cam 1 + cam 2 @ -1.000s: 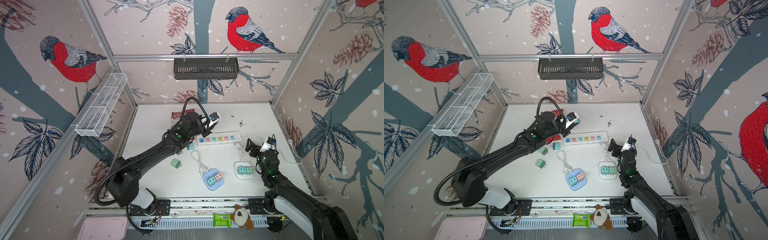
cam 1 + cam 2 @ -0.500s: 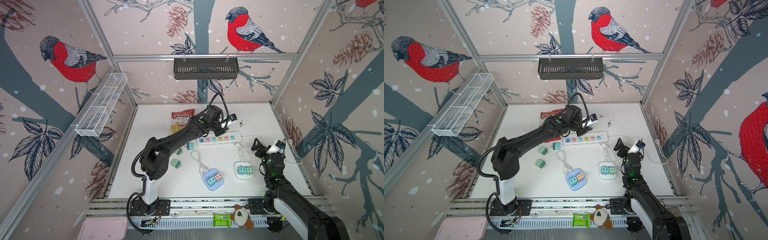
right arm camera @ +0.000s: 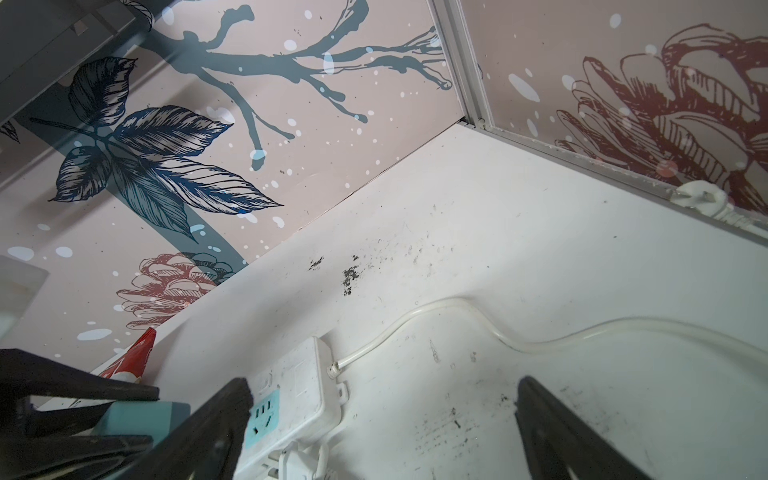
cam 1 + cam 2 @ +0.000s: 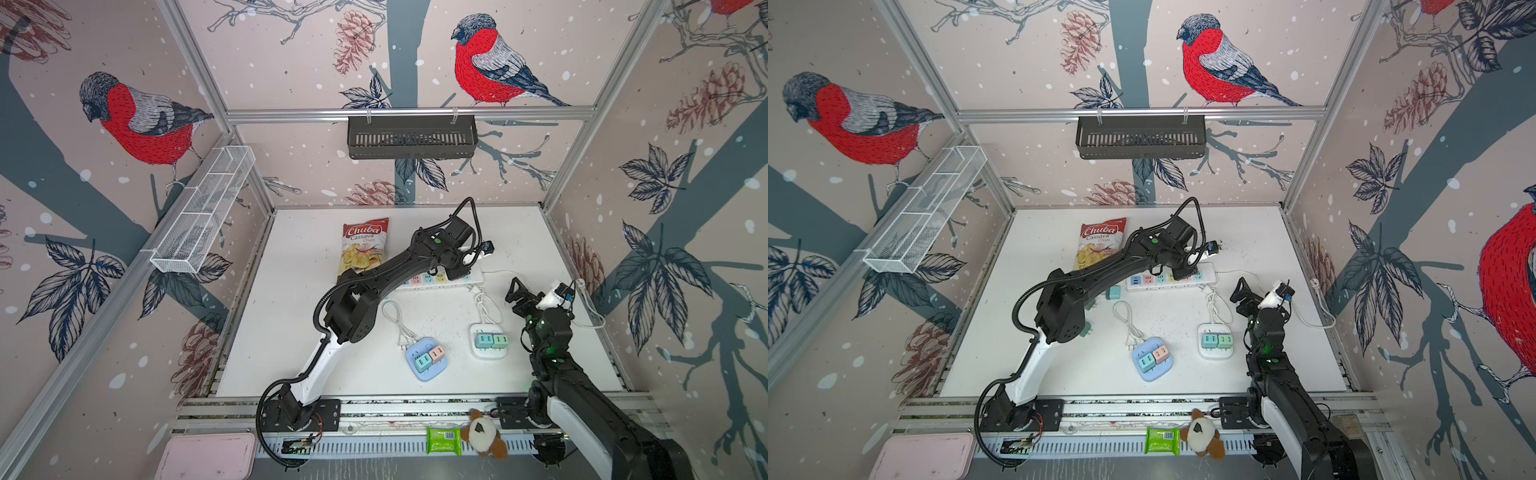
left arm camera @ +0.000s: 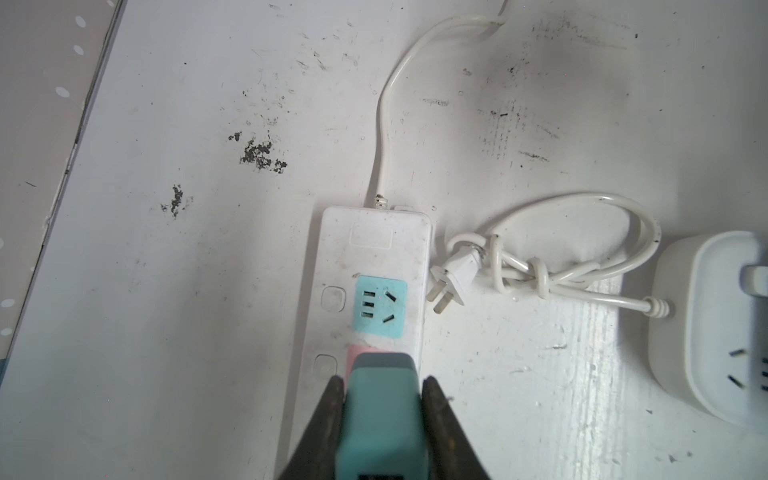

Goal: Insert the plug
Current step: 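Carry the teal charger with the left gripper over the white power strip's end socket, then lower the teal charger with the left gripper into the teal socket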

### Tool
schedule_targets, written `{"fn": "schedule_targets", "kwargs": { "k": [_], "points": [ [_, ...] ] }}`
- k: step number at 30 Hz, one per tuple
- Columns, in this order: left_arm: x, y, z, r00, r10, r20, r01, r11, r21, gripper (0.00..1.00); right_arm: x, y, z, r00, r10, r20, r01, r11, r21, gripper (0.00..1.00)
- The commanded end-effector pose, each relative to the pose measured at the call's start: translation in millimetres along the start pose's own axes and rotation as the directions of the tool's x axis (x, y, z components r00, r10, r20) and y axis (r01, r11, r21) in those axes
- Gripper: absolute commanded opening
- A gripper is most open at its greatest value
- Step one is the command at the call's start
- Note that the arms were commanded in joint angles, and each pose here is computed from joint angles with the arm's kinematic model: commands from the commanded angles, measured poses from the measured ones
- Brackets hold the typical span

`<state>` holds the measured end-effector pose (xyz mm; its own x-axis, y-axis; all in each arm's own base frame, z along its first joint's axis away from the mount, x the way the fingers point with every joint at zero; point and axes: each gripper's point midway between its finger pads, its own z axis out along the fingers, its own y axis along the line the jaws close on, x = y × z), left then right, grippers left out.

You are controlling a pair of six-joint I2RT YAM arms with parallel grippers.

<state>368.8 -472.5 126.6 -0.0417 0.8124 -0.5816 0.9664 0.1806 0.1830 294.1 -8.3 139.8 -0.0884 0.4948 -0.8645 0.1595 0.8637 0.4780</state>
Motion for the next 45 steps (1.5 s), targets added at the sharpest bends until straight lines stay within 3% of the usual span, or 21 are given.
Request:
{"fn": "schedule_targets", "kwargs": {
  "k": [1,35,45],
  "points": [
    [12.7,-5.5,3.3,0.998,0.006,-0.063,-0.004,1.0,0.026,0.0,-2.9,2.2,0.0,1.0,0.017,0.01,-0.017,1.0,-0.01,1.0],
    [-12.8,7.3,30.1,0.999,0.037,0.039,-0.037,0.999,-0.003,0.0,-2.6,1.5,0.0,1.0,0.019,0.009,-0.019,1.0,-0.01,1.0],
    [-9.1,1.6,42.5,0.997,0.072,0.011,-0.072,0.997,-0.012,0.0,-2.9,1.7,0.2,1.0,0.019,0.01,-0.019,1.0,-0.01,0.99]
  ]
}}
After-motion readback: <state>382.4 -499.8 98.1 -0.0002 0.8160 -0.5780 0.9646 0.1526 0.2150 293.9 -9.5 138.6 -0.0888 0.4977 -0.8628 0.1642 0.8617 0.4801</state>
